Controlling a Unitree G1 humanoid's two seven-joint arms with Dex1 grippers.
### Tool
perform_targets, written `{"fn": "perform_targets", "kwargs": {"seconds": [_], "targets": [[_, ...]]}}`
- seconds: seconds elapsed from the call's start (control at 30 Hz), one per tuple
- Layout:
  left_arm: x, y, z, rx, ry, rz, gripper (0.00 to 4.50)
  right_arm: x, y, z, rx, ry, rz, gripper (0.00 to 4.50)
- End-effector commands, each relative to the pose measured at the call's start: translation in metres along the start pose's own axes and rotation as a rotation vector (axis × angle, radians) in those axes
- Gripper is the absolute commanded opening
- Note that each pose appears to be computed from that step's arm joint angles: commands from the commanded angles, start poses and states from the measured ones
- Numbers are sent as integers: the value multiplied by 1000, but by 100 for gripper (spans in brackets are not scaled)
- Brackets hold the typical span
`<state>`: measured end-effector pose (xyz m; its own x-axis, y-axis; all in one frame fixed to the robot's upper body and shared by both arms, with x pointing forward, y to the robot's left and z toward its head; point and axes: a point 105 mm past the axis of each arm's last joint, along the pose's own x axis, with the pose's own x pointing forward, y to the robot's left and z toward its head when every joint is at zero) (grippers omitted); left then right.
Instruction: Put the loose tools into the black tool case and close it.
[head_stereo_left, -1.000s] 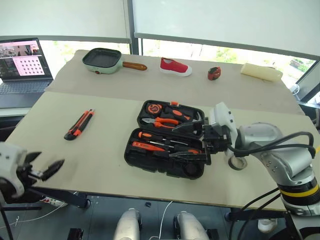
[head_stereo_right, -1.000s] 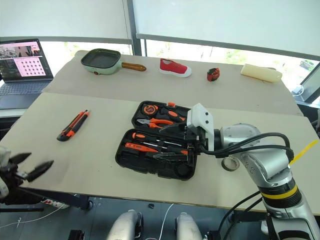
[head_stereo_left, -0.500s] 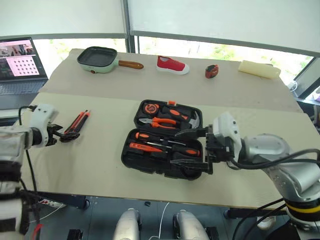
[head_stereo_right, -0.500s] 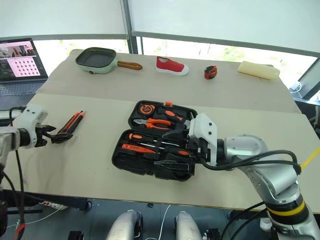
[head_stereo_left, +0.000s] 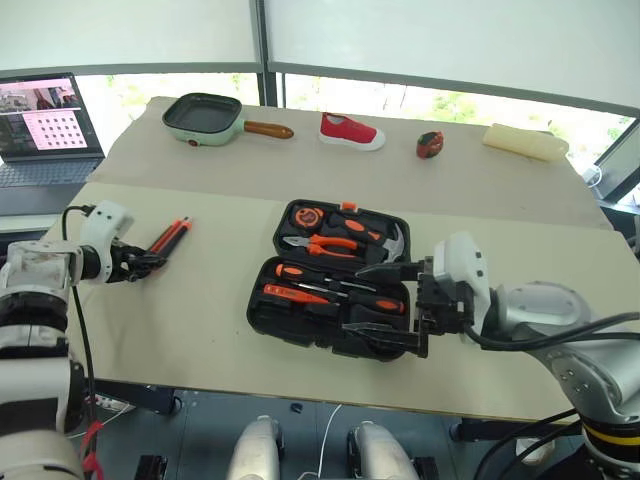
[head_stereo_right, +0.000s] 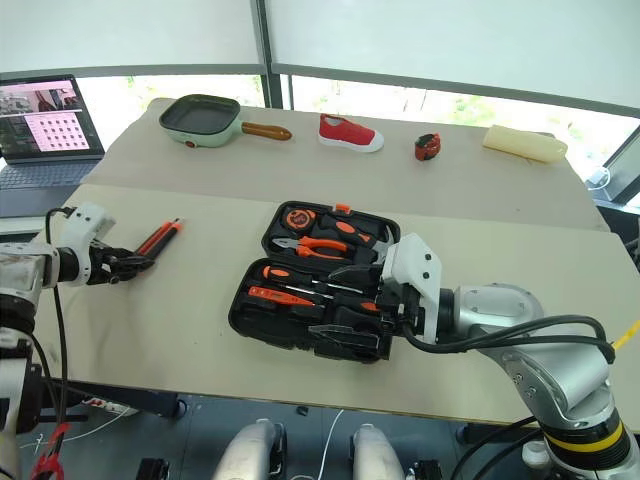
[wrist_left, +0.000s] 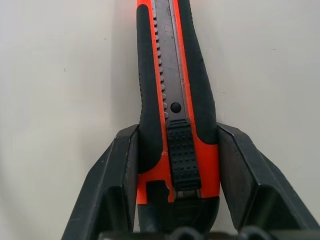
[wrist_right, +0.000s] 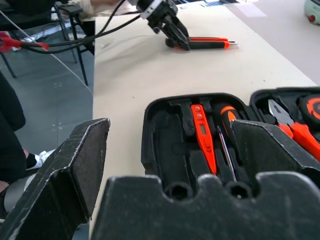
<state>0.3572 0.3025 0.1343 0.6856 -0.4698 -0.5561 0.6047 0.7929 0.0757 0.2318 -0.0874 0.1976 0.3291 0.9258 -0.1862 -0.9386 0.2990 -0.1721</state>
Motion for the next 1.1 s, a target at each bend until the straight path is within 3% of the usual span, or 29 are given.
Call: {"fn": "perform_targets", "kwargs": {"seconds": [0.03,0.17,0.3,0.53,1.07,1.1], "targets": [[-16,-78,73,351,-203,-324,178,-12,3,3,-18,10,-40,450],[-15,-132,80,514,-165,-562,178,-21,9,-7,5,59,-47,450],[-8,-162,62,731,-33,-744,178,-31,8,-13,17,94,-88,450],[21,-161,52,878,57,-809,178,-34,9,-15,33,86,-140,450],[48,-181,64,941,70,-883,178,-34,16,-14,42,63,-213,450],[46,-185,66,921,57,-897,228,-34,16,-14,42,63,-213,450]]}}
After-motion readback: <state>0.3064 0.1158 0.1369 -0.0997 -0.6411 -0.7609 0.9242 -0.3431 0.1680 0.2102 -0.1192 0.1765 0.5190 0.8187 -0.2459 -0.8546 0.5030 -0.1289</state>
